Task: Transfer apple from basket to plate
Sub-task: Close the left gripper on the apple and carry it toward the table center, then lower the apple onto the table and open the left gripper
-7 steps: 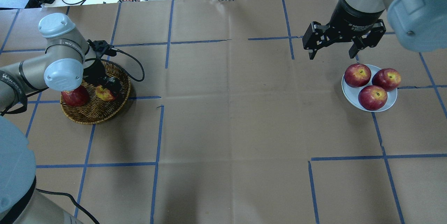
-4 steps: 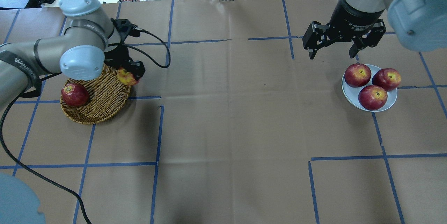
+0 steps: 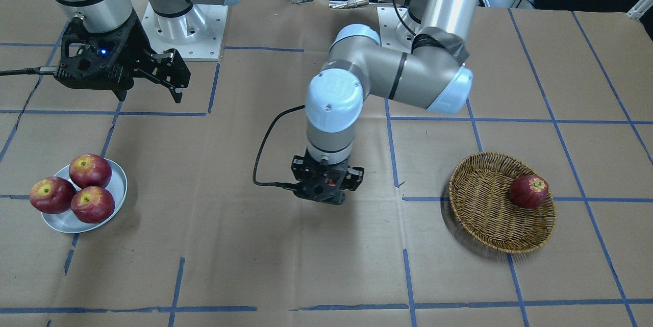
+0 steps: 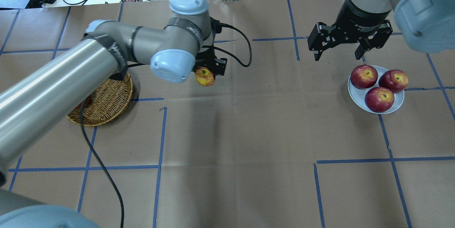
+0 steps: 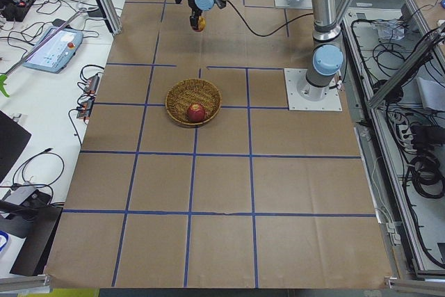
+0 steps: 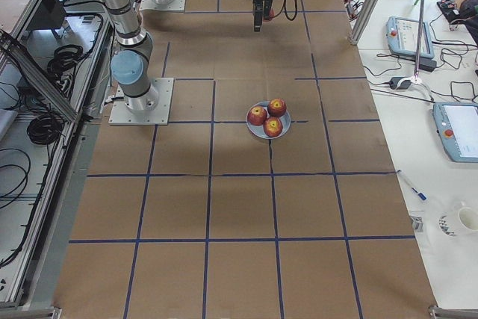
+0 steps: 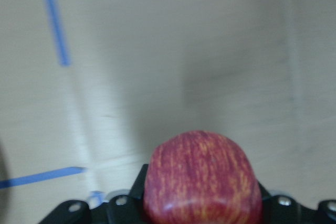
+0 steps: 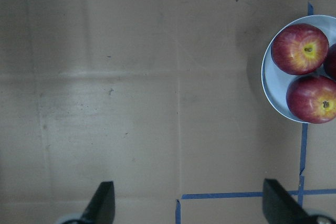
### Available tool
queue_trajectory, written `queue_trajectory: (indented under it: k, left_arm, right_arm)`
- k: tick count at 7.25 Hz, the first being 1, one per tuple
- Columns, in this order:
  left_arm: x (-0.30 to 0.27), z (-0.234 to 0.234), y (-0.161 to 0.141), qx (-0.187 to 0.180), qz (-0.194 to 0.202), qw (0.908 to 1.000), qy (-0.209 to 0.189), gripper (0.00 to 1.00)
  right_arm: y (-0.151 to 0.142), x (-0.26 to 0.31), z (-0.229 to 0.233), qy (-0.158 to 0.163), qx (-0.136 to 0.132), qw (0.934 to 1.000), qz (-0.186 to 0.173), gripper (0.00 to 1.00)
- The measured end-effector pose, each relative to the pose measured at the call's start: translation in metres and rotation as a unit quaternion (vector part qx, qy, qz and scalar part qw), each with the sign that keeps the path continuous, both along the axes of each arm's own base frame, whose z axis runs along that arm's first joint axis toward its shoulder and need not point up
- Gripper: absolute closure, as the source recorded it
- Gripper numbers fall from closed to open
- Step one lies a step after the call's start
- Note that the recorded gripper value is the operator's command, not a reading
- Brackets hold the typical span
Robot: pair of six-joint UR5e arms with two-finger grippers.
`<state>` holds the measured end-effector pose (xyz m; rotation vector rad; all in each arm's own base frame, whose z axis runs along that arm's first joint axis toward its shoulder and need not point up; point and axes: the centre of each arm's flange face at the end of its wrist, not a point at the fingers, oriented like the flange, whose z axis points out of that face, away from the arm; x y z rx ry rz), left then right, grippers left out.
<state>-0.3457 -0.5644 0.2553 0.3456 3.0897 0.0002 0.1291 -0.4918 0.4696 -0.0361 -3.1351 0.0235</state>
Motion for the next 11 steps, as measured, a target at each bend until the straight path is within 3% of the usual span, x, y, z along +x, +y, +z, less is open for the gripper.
queue_trajectory:
  k: [3, 4, 5, 7, 11]
  left_arm:
    - [-0.034, -0.042, 0.004, 0.026, -0.007, 0.9996, 0.006, 0.64]
    - [-0.035, -0.051, 0.002, 0.028, -0.008, 0.9995, 0.005, 0.57]
    - [-0.036, -0.058, 0.0, 0.029, -0.008, 0.9995, 0.004, 0.47]
    - [-0.037, -0.067, -0.002, 0.032, -0.007, 0.9995, 0.001, 0.01]
    - [-0.034, -0.044, -0.001, 0.019, -0.005, 0.9998, 0.005, 0.01]
  right_arm:
    - [0.0, 0.0, 0.0, 0.0, 0.0, 1.0, 0.0, 0.0]
    - [0.0, 0.0, 0.0, 0.0, 0.0, 1.0, 0.0, 0.0]
    - [0.0, 0.0, 0.0, 0.0, 0.0, 1.0, 0.0, 0.0]
    - [0.0, 0.0, 0.0, 0.0, 0.0, 1.0, 0.0, 0.0]
    - [0.0, 0.0, 0.0, 0.0, 0.0, 1.0, 0.0, 0.0]
